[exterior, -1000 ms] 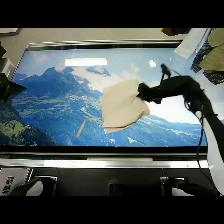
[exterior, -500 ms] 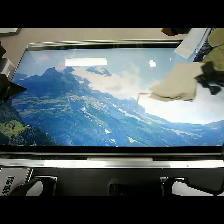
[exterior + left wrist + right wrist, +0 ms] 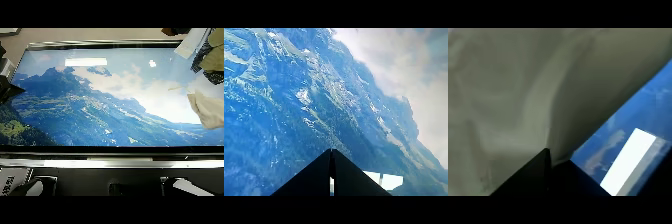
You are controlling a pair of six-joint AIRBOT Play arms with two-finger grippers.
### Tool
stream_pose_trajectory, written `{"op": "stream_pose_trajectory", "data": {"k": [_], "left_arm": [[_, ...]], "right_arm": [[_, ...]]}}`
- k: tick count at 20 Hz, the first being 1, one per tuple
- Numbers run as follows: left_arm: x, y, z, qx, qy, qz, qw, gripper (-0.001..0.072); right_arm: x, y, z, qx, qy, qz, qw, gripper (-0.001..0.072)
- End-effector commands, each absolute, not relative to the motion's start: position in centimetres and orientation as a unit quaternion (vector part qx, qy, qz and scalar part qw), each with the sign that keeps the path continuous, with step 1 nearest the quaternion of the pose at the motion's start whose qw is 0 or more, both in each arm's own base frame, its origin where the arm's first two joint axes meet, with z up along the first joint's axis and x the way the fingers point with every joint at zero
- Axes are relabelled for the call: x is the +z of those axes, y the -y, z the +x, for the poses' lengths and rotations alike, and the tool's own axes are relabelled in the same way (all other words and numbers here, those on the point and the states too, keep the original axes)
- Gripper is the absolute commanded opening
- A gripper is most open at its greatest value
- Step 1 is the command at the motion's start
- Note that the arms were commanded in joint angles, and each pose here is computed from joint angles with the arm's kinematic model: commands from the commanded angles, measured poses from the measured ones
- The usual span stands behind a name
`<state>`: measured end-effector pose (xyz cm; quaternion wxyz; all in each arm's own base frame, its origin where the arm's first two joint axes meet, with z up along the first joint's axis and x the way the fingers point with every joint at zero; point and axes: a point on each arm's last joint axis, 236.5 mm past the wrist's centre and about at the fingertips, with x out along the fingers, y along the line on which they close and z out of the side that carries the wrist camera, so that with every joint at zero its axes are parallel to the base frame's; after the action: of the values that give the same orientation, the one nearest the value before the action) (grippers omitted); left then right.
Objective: Fold the clothes and pants, and hang the long-sleeved shirts on hangers.
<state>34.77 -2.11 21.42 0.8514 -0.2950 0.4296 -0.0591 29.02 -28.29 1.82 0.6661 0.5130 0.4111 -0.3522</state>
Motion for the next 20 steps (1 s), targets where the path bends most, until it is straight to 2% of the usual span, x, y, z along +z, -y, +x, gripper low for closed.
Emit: {"op": "stream_pose_trajectory", "data": {"k": [1, 4, 12, 13, 14, 15, 16, 17, 18, 20], "left_arm": [[21.1, 1.5, 34.8, -0.048, -0.432, -0.288, 0.854, 0.0018], [20.9, 1.0, 34.7, -0.039, -0.434, -0.281, 0.855, 0.0017], [20.9, 1.0, 34.9, -0.038, -0.430, -0.282, 0.857, 0.0018], [20.9, 1.0, 34.9, -0.038, -0.430, -0.282, 0.857, 0.0018], [20.9, 1.0, 34.9, -0.038, -0.430, -0.282, 0.857, 0.0018], [20.9, 1.0, 34.9, -0.038, -0.430, -0.282, 0.857, 0.0018], [20.9, 1.0, 34.9, -0.038, -0.430, -0.282, 0.857, 0.0018], [20.9, 1.0, 34.9, -0.038, -0.430, -0.282, 0.857, 0.0018], [20.9, 1.0, 34.9, -0.038, -0.430, -0.282, 0.857, 0.0018], [20.9, 1.0, 34.9, -0.038, -0.430, -0.282, 0.857, 0.0018]], "right_arm": [[-3.7, 27.0, 19.3, -0.405, -0.501, 0.480, 0.596, 0.0019], [-4.8, 27.2, 15.1, -0.428, -0.540, 0.445, 0.572, 0.0021], [-4.7, 28.0, 11.9, -0.456, -0.578, 0.393, 0.550, 0.0035], [-4.6, 28.0, 11.6, -0.460, -0.580, 0.393, 0.545, 0.0125], [-4.5, 27.6, 11.0, -0.462, -0.589, 0.392, 0.535, 0.0292], [-4.1, 27.6, 10.1, -0.476, -0.592, 0.388, 0.521, 0.0380], [-3.1, 28.1, 9.6, -0.500, -0.576, 0.383, 0.521, 0.0401], [-1.7, 28.9, 9.8, -0.522, -0.544, 0.378, 0.537, 0.0428], [0.5, 30.4, 11.3, -0.539, -0.484, 0.376, 0.578, 0.0427], [7.4, 33.1, 17.1, -0.526, -0.323, 0.374, 0.693, 0.0420]]}}
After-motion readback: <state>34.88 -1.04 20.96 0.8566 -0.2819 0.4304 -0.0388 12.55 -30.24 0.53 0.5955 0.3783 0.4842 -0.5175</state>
